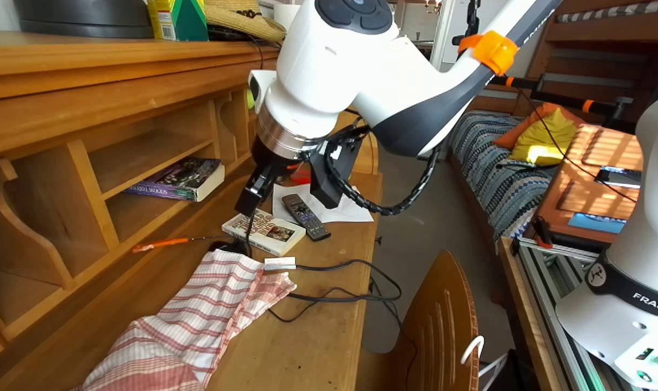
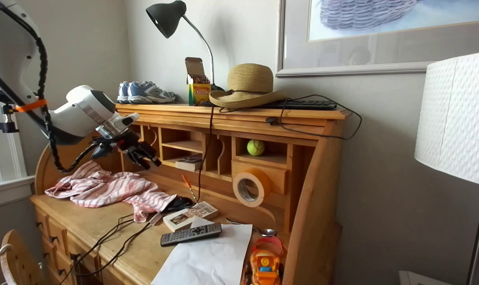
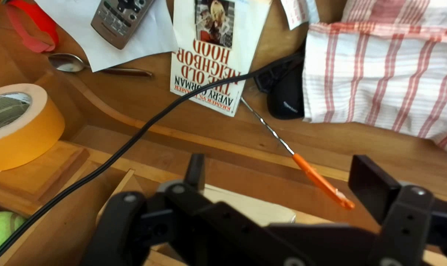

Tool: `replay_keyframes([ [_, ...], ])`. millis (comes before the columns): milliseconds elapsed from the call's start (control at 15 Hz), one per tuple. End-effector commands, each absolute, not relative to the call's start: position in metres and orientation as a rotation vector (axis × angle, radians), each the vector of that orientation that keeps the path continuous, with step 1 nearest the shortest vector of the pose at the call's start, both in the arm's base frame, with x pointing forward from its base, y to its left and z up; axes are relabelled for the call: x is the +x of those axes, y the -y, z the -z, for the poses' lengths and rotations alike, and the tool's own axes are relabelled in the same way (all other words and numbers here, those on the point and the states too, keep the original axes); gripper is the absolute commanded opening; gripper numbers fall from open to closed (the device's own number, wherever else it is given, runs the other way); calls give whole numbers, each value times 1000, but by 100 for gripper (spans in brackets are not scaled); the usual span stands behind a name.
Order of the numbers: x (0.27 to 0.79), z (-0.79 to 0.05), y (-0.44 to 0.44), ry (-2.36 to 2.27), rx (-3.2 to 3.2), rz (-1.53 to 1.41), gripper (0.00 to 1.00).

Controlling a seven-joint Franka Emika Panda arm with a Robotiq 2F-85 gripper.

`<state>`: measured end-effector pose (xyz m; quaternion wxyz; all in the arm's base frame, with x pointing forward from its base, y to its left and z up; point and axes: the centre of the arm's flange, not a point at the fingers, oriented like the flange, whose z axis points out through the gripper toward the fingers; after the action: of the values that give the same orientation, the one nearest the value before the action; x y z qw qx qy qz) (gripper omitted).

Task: Move the blue book to the right side of the shelf.

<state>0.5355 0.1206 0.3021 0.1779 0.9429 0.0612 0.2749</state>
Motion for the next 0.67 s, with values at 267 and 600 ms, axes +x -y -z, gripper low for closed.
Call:
replay_keyframes([
  [267, 581, -268, -95, -61, 2698, -662, 100],
  [600, 568, -247, -70, -17, 2733, -552, 100],
])
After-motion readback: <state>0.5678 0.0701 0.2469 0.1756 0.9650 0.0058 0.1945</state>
